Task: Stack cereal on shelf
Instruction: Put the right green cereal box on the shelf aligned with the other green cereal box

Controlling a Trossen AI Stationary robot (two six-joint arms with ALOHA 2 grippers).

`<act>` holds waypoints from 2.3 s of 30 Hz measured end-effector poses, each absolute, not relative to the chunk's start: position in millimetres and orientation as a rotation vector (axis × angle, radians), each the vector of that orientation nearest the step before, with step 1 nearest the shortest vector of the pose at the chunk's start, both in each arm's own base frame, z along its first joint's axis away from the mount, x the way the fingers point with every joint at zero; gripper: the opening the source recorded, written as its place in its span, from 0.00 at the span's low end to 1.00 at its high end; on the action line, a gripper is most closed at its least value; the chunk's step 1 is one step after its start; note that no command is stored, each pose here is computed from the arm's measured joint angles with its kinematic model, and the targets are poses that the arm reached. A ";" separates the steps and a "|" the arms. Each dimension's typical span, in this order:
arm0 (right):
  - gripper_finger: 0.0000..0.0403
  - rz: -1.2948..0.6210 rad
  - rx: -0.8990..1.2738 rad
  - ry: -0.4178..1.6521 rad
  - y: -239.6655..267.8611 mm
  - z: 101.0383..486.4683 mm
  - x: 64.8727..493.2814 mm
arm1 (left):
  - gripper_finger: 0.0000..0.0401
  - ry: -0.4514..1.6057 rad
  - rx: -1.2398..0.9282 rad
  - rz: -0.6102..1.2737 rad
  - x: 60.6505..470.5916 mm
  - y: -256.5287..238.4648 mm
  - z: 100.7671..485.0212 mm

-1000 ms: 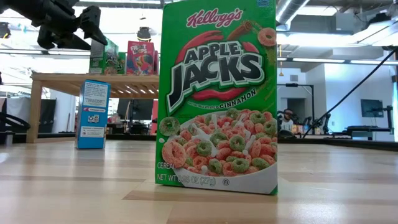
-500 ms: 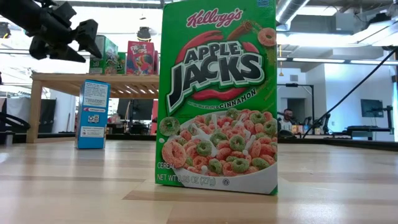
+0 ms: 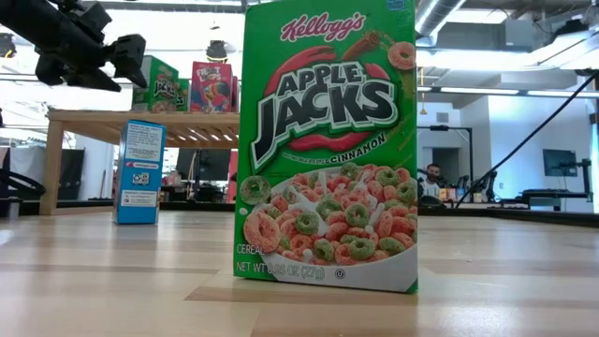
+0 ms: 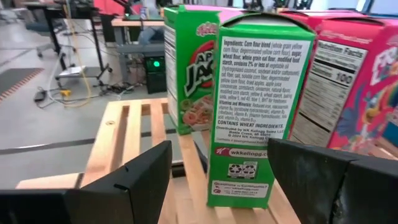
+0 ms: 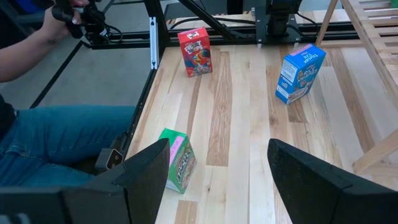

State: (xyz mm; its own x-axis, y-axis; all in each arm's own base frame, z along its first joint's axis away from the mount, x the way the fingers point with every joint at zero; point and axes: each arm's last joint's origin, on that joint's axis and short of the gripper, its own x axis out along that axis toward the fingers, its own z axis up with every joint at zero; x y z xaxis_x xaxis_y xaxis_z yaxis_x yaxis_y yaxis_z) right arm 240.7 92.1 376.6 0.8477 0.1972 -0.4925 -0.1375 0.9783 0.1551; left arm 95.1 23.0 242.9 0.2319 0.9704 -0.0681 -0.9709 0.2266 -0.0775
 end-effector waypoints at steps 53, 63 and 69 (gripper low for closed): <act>0.74 0.177 0.115 0.532 92.1 376.5 240.7 | 0.63 0.041 -0.091 1.334 93.5 28.7 245.0; 0.74 0.177 0.114 0.532 92.0 376.5 240.7 | 0.63 0.038 -0.048 1.433 95.9 29.4 243.2; 0.74 0.176 0.114 0.534 91.9 376.3 240.6 | 0.63 0.045 -0.050 1.417 96.3 29.3 243.1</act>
